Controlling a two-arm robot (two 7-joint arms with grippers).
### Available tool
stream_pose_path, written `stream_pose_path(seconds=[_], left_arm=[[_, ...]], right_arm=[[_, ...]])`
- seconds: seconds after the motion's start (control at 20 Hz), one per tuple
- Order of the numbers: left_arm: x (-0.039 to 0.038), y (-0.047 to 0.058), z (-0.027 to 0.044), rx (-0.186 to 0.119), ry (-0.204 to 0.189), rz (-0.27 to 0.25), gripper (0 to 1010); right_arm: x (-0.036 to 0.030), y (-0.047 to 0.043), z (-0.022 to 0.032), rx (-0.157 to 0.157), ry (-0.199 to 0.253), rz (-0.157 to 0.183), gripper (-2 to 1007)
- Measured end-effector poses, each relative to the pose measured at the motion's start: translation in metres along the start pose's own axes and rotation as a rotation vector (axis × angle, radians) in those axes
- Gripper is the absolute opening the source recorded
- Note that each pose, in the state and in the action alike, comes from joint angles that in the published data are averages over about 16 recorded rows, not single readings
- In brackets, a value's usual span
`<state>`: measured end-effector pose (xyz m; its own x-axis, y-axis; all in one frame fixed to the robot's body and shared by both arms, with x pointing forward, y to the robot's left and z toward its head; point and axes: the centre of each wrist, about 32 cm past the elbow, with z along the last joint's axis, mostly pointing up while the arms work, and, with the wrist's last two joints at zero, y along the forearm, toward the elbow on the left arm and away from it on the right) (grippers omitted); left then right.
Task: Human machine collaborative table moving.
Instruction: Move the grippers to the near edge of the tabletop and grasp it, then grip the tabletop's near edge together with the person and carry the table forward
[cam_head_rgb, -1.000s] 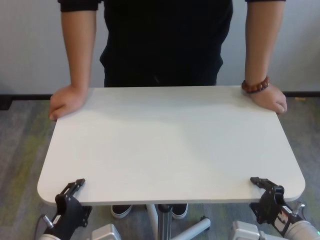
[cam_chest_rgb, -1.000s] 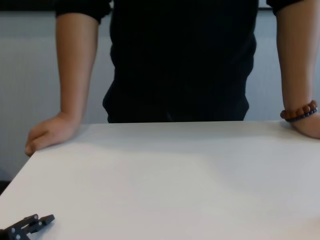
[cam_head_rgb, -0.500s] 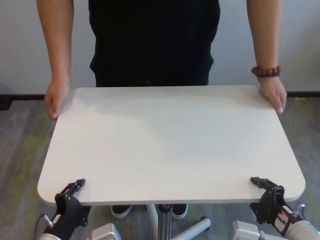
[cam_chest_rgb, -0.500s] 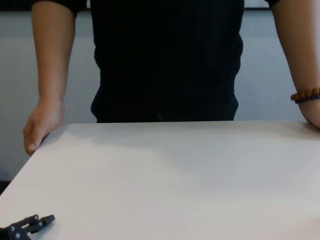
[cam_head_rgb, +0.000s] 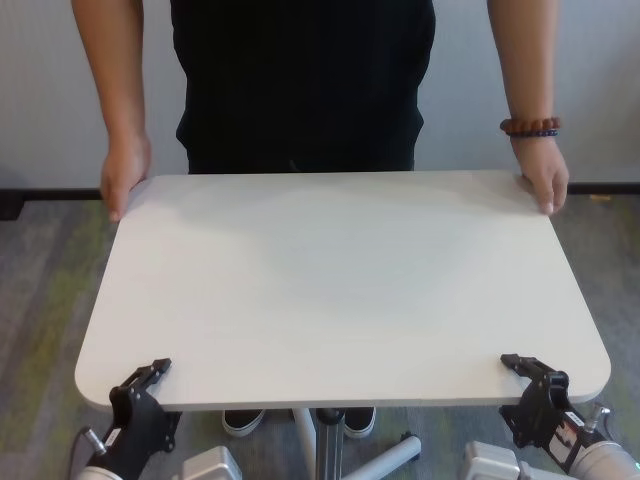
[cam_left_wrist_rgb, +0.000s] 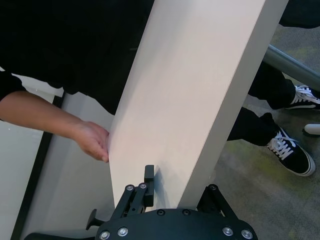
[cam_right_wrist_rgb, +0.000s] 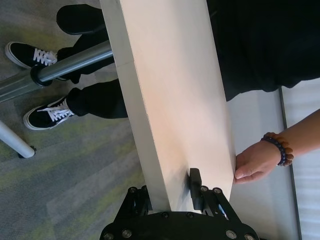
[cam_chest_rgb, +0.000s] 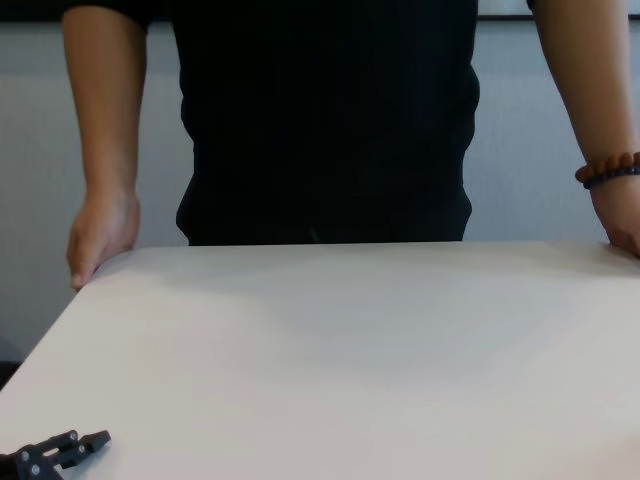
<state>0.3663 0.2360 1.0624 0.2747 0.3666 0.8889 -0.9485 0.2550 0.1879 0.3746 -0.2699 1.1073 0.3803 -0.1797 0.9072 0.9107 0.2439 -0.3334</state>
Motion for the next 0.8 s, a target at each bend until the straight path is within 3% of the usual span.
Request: stream_pose_path(seconds=[0.8], left_arm=[[0.0, 0.0, 0.0001, -0.001, 0.0, 0.0, 379]], right_arm=[[0.0001, 0.0, 0.0001, 0.001, 0.0, -0.001, 359]])
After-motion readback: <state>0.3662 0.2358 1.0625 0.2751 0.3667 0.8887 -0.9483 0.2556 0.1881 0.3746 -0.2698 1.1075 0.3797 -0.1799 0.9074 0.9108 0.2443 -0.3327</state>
